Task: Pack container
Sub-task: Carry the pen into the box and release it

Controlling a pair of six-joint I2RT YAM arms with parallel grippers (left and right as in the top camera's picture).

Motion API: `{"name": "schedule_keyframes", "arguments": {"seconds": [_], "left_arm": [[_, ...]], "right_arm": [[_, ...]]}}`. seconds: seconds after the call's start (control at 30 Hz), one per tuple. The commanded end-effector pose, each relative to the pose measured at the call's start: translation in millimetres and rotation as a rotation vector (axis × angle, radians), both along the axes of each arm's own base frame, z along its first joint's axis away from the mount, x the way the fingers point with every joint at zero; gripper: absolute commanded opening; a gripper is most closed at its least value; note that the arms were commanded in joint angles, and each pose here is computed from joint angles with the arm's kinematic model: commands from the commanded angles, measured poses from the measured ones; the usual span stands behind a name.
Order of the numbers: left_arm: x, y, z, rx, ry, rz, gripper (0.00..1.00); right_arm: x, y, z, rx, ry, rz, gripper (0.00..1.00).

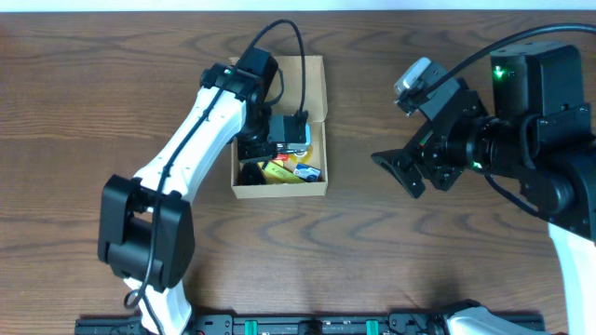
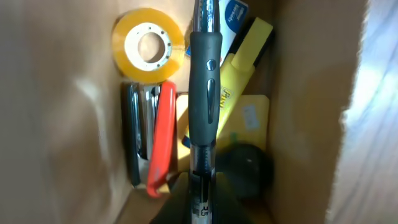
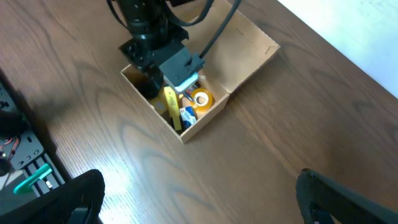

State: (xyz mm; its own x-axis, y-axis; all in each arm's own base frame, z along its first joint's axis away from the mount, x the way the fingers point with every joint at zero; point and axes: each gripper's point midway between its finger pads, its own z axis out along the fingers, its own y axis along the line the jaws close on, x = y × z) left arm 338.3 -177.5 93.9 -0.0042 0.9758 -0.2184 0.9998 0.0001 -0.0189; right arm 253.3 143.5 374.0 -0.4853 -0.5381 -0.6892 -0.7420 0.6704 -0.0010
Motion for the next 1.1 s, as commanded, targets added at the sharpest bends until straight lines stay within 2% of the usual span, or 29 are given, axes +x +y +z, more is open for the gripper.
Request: {"name": "schedule_keyframes", "arguments": {"seconds": [0.0, 0.27, 0.4, 0.5, 0.57, 0.63, 0.73, 0.83, 0.9, 1.0, 1.07], "left_arm": [[2, -2, -16, -0.004, 0.0, -0.13, 0.07], [30, 0, -47, 0.049, -0.068, -0.158, 0.08], [46, 9, -58, 0.121, -0.12, -0.15, 0.07], [47, 9, -61, 0.124, -0.119, -0.149, 0.07], [47, 9, -61, 0.121, -0.115, -0.138, 0.13], [49, 8, -61, 0.117, -0.118, -0.1, 0.26], [49, 7, -61, 0.114, -0.112, -0.048, 0.28], [49, 7, -59, 0.112, -0.107, -0.013, 0.24], [47, 5, -56, 0.111, -0.104, 0.0, 0.13], [39, 2, -44, 0.11, -0.103, -0.013, 0.06], [34, -2, -29, 0.102, -0.121, -0.026, 0.06]], "right_arm": [[-1, 2, 2, 0.009, -0.002, 0.012, 0.99], [-1, 2, 2, 0.009, -0.002, 0.012, 0.99], [-1, 2, 2, 0.009, -0.002, 0.012, 0.99], [-1, 2, 2, 0.009, -0.002, 0.012, 0.99], [-1, 2, 2, 0.009, -0.002, 0.012, 0.99], [-1, 2, 2, 0.009, -0.002, 0.012, 0.99], [-1, 2, 2, 0.009, -0.002, 0.012, 0.99], [-1, 2, 2, 0.009, -0.002, 0.012, 0.99], [-1, 2, 2, 0.009, -0.002, 0.012, 0.99], [-1, 2, 2, 0.009, -0.002, 0.012, 0.99], [-1, 2, 2, 0.009, -0.002, 0.012, 0.99]]}}
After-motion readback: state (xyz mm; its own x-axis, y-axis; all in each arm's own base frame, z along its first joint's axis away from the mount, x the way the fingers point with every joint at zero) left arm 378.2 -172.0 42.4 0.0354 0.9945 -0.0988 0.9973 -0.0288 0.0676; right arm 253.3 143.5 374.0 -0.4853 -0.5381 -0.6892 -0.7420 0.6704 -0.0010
